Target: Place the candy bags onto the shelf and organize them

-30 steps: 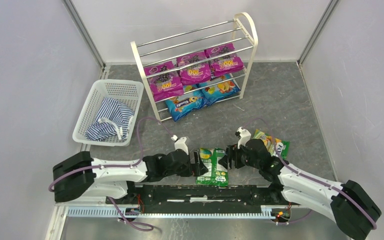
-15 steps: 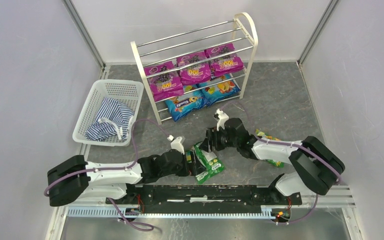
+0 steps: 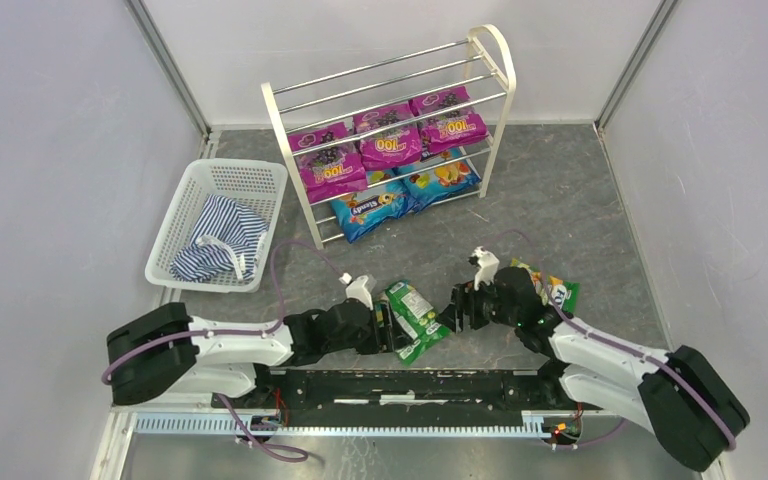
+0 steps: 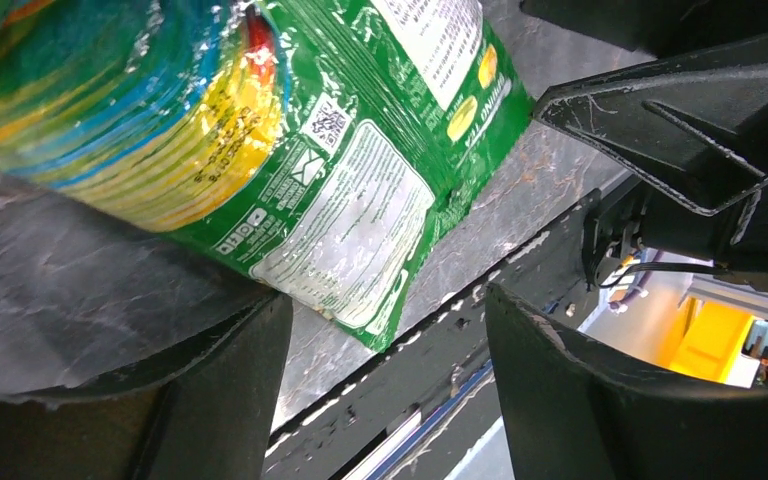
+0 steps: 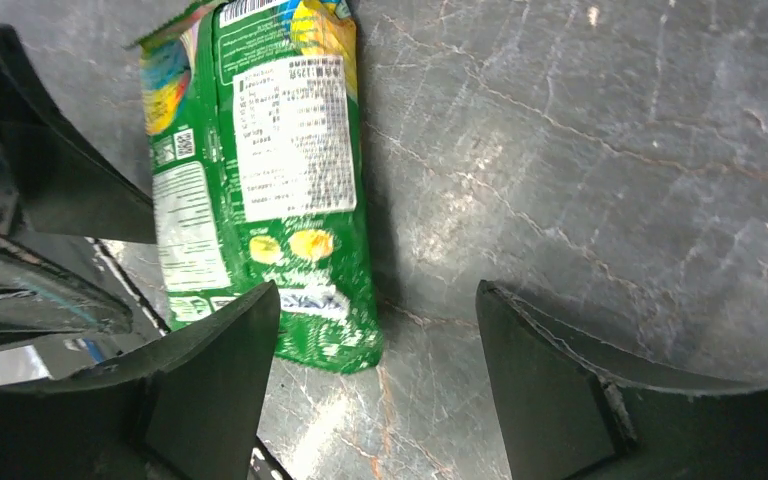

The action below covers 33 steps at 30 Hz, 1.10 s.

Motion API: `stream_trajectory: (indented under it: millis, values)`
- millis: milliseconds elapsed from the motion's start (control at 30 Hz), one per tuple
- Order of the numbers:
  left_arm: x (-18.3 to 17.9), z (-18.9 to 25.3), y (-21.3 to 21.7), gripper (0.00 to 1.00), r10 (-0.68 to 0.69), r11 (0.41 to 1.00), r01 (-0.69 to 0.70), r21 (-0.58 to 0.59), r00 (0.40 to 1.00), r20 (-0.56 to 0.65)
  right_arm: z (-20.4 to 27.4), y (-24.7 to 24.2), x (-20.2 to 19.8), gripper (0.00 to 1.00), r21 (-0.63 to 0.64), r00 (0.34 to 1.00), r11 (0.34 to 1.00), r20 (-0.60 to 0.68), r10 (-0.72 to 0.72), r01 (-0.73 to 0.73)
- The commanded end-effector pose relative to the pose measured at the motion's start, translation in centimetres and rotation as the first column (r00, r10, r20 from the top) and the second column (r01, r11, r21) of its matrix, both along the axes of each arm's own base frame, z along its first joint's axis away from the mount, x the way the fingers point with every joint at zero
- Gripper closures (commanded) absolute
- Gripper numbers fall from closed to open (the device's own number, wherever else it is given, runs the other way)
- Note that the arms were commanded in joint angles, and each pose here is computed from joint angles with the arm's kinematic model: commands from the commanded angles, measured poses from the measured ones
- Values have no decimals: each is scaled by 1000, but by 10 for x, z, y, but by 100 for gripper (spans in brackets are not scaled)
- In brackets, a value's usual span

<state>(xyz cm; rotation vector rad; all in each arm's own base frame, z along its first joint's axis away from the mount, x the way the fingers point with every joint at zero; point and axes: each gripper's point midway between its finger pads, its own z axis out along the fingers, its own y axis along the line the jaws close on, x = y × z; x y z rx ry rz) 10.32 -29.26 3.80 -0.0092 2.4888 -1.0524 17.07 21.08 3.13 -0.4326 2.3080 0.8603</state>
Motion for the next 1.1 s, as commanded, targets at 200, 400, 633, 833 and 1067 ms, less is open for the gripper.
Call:
stream_trajectory:
  millis: [200, 400, 633, 833, 1067]
  values:
    - [-3, -9, -28, 41, -4, 995, -5, -98, 996, -92, 13, 16, -26, 22, 355, 991, 935, -131, 34, 14]
    - [0, -11, -36, 45, 23, 989, -39, -141, 993, -115, 31, 27, -36, 28, 503, 977, 862, -208, 53, 61]
    - [8, -8, -45, 48, 32, 989, -46, -143, 995, -97, 35, 37, -35, 31, 543, 966, 834, -254, 48, 102]
    - [3, -13, -48, 57, 11, 988, -29, -152, 993, -117, 31, 43, -39, 35, 549, 952, 826, -300, 52, 128]
    - [3, -13, -47, 57, 0, 988, -15, -156, 995, -100, 18, 49, -42, 48, 507, 938, 848, -344, 33, 156]
